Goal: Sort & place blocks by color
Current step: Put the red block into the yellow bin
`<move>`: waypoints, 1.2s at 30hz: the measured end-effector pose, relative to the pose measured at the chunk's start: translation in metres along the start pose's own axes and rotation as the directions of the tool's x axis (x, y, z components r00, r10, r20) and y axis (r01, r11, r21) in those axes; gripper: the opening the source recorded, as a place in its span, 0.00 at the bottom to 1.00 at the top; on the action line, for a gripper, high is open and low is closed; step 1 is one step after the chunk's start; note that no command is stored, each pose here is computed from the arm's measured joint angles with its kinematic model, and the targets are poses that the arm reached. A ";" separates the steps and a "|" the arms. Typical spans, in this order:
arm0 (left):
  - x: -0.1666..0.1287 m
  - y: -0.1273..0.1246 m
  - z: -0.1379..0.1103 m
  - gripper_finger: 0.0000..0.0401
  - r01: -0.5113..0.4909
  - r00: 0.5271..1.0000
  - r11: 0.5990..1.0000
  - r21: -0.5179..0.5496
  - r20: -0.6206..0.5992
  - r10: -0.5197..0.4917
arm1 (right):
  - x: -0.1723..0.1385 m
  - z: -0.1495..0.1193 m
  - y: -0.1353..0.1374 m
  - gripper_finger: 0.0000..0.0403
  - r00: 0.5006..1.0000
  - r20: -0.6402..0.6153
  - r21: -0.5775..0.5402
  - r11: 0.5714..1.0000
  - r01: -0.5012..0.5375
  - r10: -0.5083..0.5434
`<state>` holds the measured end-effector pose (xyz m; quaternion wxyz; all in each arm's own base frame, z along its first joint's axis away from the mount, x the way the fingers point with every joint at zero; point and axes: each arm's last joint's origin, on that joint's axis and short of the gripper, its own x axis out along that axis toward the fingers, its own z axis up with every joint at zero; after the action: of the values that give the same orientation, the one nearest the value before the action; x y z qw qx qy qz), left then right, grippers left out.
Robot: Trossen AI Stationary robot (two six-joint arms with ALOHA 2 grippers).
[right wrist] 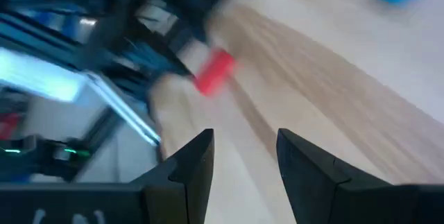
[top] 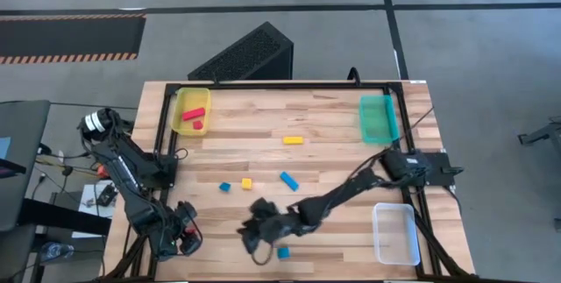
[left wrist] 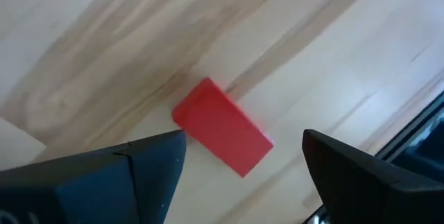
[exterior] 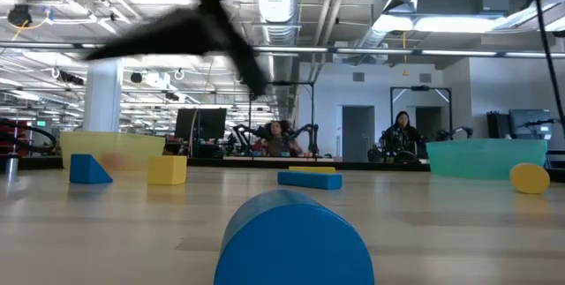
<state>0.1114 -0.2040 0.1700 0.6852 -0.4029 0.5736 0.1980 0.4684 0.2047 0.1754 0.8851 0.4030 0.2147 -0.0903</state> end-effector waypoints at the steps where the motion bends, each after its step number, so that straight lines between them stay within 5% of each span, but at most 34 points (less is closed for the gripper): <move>1: 0.000 0.000 -0.001 0.69 -0.002 1.000 1.000 0.010 -0.011 0.002 | 0.007 0.003 0.001 0.44 1.000 0.006 -0.032 0.999 -0.009 0.009; 6: 0.000 0.001 -0.002 0.69 -0.024 0.998 0.996 0.087 -0.062 0.029 | 0.052 0.011 0.001 0.45 0.999 0.015 -0.293 0.955 -0.038 0.044; 14: -0.030 0.015 0.006 0.69 -0.085 0.991 0.989 0.117 -0.089 0.096 | 0.102 0.021 0.002 0.58 0.989 0.004 -0.575 0.809 -0.118 0.147; 19: -0.077 0.028 0.024 0.67 -0.122 0.991 0.987 0.107 0.061 0.116 | 0.115 0.016 -0.005 0.71 0.977 0.048 -0.730 0.675 -0.109 0.209; 24: -0.106 0.046 0.039 0.64 -0.090 0.983 0.994 0.055 0.164 0.080 | 0.125 0.015 -0.017 0.85 0.961 -0.025 -0.874 0.461 -0.154 0.275; 26: -0.111 0.049 0.042 0.63 -0.065 0.980 0.997 0.048 0.192 0.054 | 0.128 0.016 -0.023 0.89 0.956 -0.074 -0.894 0.407 -0.189 0.282; 31: -0.112 0.050 0.043 0.60 -0.055 0.977 0.997 0.049 0.209 0.043 | 0.131 0.034 -0.032 0.91 0.962 -0.063 -0.893 0.415 -0.173 0.267; 36: -0.108 0.050 0.044 0.59 -0.115 0.967 0.992 0.048 0.236 0.101 | 0.131 0.048 -0.031 0.89 0.920 -0.077 -0.889 0.391 -0.238 0.385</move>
<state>0.0738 -0.1193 0.2565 0.7480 -0.3237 0.5162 0.2632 0.5899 0.1501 0.1233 0.9768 -0.0903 0.0871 0.1737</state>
